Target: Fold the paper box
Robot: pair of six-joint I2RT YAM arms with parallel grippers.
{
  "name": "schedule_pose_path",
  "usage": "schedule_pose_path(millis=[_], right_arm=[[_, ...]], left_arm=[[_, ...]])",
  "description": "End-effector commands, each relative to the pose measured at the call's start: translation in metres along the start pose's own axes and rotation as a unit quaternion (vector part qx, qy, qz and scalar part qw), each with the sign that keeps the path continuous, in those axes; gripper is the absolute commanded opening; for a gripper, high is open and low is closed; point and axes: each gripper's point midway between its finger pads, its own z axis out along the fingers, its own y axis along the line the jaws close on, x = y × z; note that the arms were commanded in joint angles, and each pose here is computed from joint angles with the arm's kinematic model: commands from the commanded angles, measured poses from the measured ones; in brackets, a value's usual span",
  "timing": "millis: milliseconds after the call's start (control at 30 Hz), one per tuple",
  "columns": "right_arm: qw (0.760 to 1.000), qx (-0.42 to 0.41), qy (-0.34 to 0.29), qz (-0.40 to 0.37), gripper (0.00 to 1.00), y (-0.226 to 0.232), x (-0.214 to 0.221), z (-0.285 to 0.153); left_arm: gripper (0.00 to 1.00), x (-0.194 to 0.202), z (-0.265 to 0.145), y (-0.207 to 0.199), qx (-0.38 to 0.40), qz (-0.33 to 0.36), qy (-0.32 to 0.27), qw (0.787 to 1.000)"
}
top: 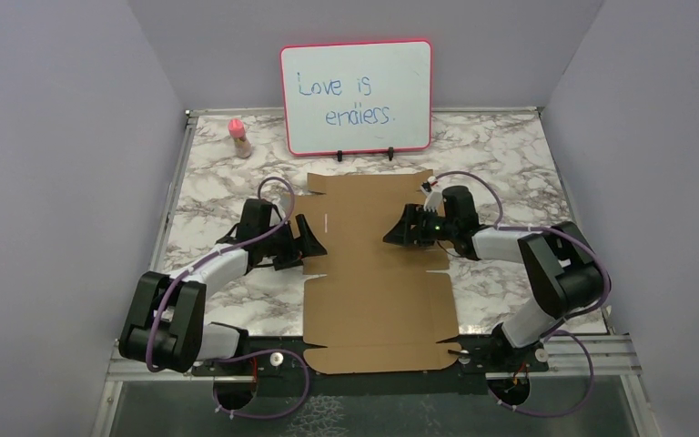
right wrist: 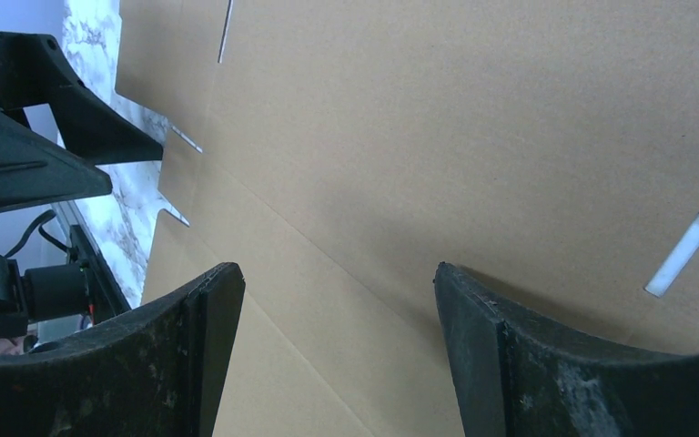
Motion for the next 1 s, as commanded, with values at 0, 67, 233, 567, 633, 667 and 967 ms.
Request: schedule_pose_path(millis=[0,67,233,567,633,667,967], right_arm=[[1.000,0.004,0.018,0.010,0.83,-0.008,0.018,0.007],[1.000,0.007,0.021,0.012,0.83,-0.010,0.021,0.009],[0.999,0.011,0.029,0.017,0.83,-0.014,0.027,0.012],[0.999,0.022,0.028,0.017,0.83,-0.017,0.030,0.014],[0.999,0.023,0.029,0.017,0.83,-0.018,0.031,0.015],[0.999,0.025,0.029,0.018,0.83,-0.018,0.031,0.015],[0.999,0.029,0.030,0.019,0.83,-0.020,0.033,0.017]], left_arm=[[0.87,0.002,0.005,-0.006,0.011,0.006,0.006,1.000],[0.85,0.000,0.004,-0.011,0.019,0.008,0.003,1.000],[0.77,-0.001,0.002,-0.021,0.036,0.011,0.003,0.999],[0.73,-0.017,-0.015,-0.049,0.065,0.015,-0.033,0.997],[0.72,-0.017,-0.015,-0.051,0.067,0.015,-0.034,0.997],[0.72,-0.017,-0.016,-0.053,0.069,0.015,-0.035,0.997],[0.70,-0.020,-0.017,-0.068,0.075,0.025,-0.035,0.996]])
